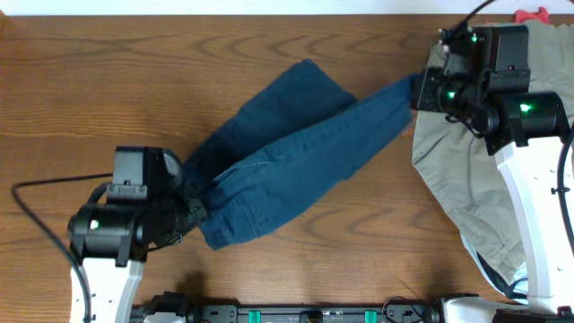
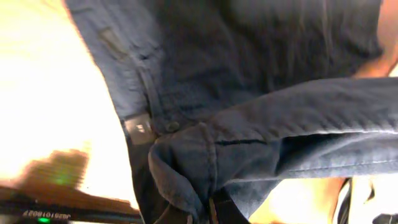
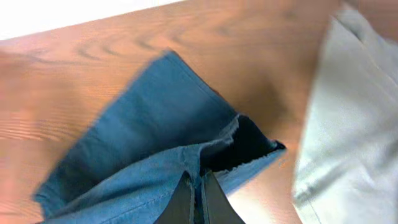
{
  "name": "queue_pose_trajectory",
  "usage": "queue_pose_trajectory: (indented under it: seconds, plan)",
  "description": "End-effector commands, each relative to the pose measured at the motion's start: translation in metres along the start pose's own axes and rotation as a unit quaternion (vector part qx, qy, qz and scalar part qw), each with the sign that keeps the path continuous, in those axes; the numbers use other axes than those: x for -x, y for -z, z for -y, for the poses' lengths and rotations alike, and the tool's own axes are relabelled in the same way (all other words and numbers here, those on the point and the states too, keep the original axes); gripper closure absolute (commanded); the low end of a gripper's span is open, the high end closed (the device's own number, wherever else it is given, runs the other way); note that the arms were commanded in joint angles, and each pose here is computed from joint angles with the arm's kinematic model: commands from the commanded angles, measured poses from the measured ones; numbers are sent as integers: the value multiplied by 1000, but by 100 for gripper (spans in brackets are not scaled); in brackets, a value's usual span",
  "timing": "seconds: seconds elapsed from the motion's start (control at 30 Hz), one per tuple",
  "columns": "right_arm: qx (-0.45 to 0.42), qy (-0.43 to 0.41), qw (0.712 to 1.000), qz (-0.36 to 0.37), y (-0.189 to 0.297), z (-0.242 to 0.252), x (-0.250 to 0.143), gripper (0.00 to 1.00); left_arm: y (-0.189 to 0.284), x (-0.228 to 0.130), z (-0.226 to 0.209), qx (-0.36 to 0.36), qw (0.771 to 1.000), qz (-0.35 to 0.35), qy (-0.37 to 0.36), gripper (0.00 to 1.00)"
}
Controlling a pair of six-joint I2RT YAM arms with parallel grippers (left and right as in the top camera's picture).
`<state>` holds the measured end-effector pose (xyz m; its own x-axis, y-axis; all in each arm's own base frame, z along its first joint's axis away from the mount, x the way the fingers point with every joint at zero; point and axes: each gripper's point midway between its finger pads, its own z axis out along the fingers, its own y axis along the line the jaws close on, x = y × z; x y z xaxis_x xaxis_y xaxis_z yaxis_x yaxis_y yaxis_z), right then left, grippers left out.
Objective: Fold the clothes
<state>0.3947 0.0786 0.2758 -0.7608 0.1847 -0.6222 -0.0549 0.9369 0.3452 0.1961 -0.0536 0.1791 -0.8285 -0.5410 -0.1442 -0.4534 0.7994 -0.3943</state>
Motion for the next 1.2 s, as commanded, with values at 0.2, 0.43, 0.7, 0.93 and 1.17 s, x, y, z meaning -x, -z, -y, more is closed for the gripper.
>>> queue_pose_trajectory:
  seconds: [0.2,0.43,0.7,0.93,1.17]
  plan:
    - [-4,44,999,22,-25,-17,16,99,12,38,-53,137,968,132,162,94]
    - [-3,49,999,-16,-86,-17,4,99,-10,60,-60,175,958,148,172,94]
    - [28,67,997,-10,-171,-30,-1,99,-55,91,-80,243,939,158,185,93]
    - [58,78,995,-35,-210,-44,-25,53,-86,97,-98,249,934,109,233,34]
    - [35,71,994,-78,-202,-23,-40,62,-91,72,-96,205,948,9,243,18]
